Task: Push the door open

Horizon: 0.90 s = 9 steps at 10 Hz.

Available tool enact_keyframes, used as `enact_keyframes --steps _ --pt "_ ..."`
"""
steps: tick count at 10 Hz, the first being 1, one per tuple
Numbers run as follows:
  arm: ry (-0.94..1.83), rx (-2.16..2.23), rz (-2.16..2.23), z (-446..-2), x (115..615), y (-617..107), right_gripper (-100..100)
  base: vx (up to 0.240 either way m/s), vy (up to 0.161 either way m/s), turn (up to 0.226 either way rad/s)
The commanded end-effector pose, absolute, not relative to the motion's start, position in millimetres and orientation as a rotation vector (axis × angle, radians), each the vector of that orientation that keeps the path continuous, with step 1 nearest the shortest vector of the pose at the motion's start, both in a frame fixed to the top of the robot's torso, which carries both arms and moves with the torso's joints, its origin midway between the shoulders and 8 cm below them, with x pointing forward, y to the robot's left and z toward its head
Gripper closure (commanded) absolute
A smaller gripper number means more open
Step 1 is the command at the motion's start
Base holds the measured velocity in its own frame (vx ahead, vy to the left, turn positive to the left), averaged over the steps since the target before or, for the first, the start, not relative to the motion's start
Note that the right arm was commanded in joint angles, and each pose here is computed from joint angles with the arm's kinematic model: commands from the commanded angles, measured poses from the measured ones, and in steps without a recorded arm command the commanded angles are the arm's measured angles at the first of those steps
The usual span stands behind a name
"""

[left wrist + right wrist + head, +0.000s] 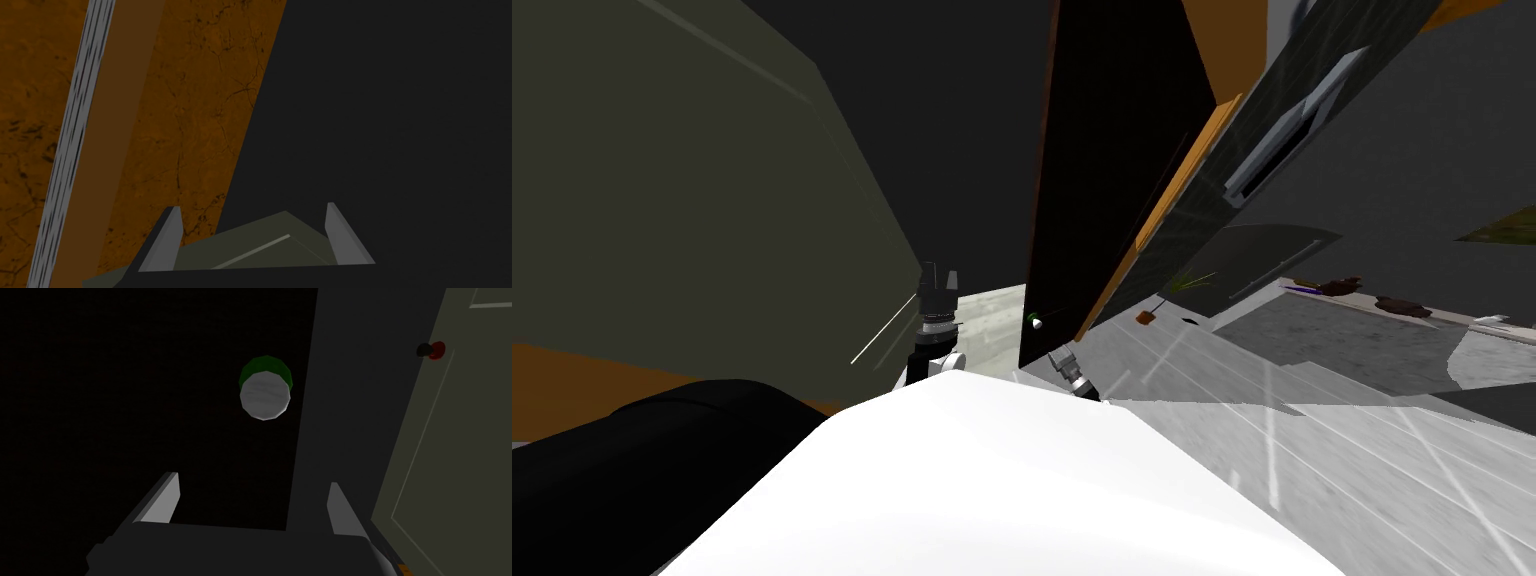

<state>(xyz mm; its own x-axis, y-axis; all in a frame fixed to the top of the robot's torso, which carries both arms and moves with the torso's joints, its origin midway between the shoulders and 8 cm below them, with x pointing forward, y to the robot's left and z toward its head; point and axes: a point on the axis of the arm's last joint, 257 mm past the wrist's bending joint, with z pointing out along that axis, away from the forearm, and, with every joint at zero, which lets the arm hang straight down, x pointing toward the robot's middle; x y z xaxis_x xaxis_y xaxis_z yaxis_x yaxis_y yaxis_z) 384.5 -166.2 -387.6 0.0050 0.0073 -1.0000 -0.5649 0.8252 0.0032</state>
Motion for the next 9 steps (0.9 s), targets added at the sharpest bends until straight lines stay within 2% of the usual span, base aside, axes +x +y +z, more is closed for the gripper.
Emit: enact_keyframes --steps 1,5,9 --pt "1.517 -0.48 0.48 -392 381 -161 -100 0.153 0.087 -0.02" --pt "1.523 -0.476 0.46 -391 389 -164 -100 0.135 0.081 0.028" --pt "1.528 -0.459 0.454 -392 397 -157 -100 0.164 0.131 0.037"
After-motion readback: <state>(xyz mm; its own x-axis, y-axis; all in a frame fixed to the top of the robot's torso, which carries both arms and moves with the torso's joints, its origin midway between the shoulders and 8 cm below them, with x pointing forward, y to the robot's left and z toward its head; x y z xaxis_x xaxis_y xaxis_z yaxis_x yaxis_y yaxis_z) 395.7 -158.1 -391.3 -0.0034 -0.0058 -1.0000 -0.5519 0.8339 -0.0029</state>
